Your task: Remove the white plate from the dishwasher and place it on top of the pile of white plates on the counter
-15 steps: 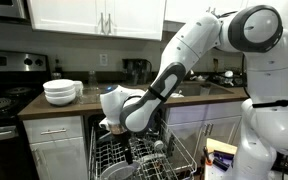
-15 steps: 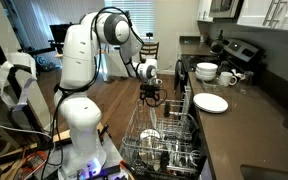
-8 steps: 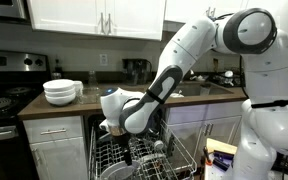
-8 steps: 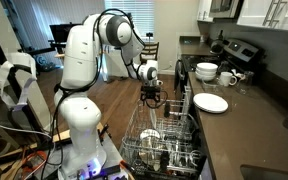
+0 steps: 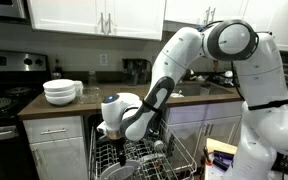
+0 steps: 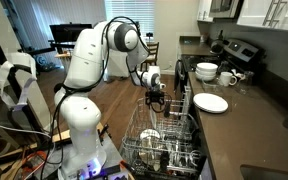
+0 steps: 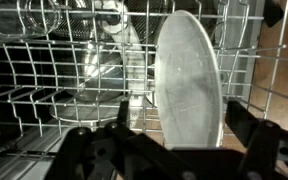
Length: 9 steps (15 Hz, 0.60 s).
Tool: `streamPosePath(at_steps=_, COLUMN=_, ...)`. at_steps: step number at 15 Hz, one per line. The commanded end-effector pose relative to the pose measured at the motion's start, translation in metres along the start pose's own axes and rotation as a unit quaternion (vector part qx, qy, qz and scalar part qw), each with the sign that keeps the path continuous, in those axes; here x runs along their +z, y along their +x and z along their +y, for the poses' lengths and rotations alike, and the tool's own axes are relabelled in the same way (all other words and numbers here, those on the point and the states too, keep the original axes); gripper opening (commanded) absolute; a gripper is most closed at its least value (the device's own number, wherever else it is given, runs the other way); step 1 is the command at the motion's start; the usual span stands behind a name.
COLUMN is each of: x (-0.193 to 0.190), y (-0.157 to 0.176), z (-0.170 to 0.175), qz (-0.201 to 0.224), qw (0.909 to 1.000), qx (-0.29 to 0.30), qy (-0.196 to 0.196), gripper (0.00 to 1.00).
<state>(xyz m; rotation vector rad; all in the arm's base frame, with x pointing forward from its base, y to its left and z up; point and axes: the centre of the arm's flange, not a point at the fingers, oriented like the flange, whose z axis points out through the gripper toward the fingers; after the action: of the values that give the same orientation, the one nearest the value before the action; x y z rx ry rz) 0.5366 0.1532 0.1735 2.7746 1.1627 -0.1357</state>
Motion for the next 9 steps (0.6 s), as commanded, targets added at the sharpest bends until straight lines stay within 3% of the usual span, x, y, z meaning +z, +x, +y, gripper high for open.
streamPosePath(at_steps=1, x=0.0109, y=0.0165, z=0.0096, qz=0.018, qw=0.9997, qx=-0.005, qy=-0.018, gripper=0.67)
streamPosePath(at_steps=8, x=0.0095, y=0.0238, z=0.0171, qz=0.053, qw=0.9986, qx=0.002, qy=-0.002, gripper=0.2)
streamPosePath(at_steps=9, x=0.0092, y=0.0235, z=0.0176, qz=0.056, qw=0.9984, qx=0.004, qy=0.0, gripper=0.22)
